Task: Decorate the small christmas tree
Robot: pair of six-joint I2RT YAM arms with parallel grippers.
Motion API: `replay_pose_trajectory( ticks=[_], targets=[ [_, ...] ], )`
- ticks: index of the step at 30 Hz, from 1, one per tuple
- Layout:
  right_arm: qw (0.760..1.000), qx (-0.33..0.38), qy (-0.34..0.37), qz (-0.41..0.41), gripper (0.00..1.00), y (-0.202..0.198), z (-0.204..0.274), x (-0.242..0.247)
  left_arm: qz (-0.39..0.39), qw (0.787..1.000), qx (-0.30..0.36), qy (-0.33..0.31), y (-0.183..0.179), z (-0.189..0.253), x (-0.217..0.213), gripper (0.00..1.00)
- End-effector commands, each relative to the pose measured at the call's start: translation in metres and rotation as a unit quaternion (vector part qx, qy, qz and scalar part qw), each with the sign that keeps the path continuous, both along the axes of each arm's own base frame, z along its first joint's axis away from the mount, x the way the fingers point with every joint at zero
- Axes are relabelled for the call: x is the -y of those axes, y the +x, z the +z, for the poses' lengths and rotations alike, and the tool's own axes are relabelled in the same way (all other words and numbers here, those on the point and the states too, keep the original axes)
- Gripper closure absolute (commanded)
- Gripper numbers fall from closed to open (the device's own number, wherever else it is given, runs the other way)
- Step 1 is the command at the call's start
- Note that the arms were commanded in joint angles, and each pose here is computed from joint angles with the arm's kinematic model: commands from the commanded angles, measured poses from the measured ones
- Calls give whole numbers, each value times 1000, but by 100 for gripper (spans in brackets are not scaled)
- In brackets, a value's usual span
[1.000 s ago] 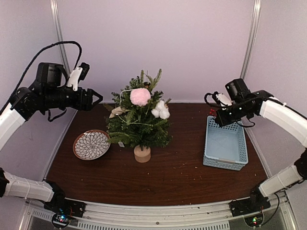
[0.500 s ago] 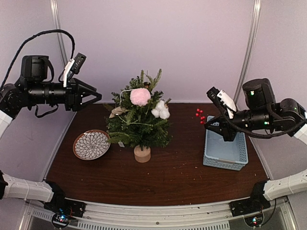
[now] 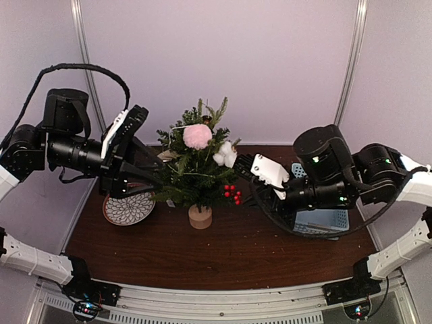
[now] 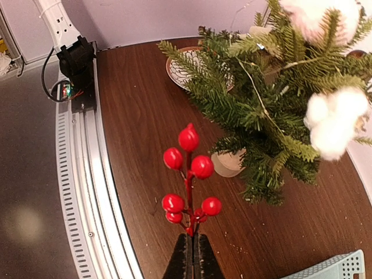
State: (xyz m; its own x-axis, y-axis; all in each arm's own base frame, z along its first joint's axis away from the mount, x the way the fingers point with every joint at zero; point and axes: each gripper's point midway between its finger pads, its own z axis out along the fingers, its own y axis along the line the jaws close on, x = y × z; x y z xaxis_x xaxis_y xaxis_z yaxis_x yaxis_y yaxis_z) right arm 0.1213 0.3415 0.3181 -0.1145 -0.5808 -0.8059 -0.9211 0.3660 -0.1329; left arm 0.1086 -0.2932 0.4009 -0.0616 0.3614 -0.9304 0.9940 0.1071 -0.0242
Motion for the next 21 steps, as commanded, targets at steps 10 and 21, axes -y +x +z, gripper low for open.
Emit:
replay_pose_trajectory(
  ticks=[10,21],
  targets=[
    [997,50,36,43,100,-5,27,-52,-49,997,63,-15,-12,-3,35,52],
    [995,63,34,63,100,-9,28,-65,-68,995,70,-24,-7,-5,58,59]
  ],
)
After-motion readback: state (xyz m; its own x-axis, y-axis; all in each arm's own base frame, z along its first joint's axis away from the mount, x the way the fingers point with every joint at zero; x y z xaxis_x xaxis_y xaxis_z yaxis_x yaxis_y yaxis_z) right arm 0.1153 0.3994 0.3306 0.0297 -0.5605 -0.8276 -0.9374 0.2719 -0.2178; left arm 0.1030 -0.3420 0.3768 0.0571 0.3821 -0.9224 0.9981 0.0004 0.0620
